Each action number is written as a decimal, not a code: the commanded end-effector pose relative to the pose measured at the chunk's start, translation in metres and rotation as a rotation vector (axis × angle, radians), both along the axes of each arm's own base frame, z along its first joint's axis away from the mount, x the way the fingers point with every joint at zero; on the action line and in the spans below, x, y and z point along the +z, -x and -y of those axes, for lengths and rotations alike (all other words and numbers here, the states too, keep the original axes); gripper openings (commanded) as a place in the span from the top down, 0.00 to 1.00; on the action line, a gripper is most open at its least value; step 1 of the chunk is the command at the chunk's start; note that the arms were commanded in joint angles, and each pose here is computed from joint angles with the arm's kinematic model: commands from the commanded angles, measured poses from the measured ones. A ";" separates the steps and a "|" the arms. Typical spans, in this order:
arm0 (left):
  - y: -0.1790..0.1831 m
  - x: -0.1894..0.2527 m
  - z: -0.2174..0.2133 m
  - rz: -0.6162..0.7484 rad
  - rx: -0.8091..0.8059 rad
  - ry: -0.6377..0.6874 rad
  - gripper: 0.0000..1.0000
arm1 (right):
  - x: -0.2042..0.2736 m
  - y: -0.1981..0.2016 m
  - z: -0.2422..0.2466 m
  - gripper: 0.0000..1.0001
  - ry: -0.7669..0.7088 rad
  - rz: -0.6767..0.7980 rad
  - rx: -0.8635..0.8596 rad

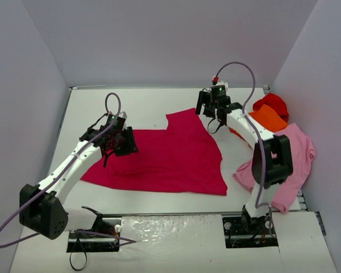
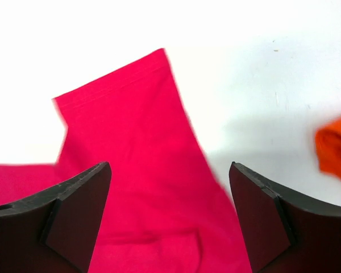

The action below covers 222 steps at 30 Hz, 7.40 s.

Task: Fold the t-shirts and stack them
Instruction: Grap the side of the flattened tshirt furthest away from the robot with both arms

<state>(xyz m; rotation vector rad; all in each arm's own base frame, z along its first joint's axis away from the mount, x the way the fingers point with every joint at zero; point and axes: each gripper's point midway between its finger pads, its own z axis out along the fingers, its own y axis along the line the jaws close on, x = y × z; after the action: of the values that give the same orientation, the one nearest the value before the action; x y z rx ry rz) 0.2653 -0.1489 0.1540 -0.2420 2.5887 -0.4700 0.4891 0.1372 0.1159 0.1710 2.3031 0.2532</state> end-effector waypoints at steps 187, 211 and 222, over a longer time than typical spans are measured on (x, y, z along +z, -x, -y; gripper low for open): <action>-0.138 -0.024 -0.117 -0.199 0.194 -0.409 0.32 | -0.017 -0.020 -0.090 0.00 -0.082 -0.058 0.100; -0.166 -0.064 -0.129 -0.235 0.241 -0.410 0.39 | -0.043 -0.074 -0.087 0.00 -0.100 -0.048 0.109; -0.157 -0.088 -0.124 -0.285 0.259 -0.325 0.34 | -0.070 -0.073 -0.099 0.00 -0.122 -0.100 0.127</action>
<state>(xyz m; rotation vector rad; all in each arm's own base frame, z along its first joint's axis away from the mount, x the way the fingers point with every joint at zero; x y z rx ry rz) 0.4135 -0.0234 0.0482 -0.4999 2.8680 0.1615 0.5562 0.2270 0.0381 0.1072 2.4295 0.4247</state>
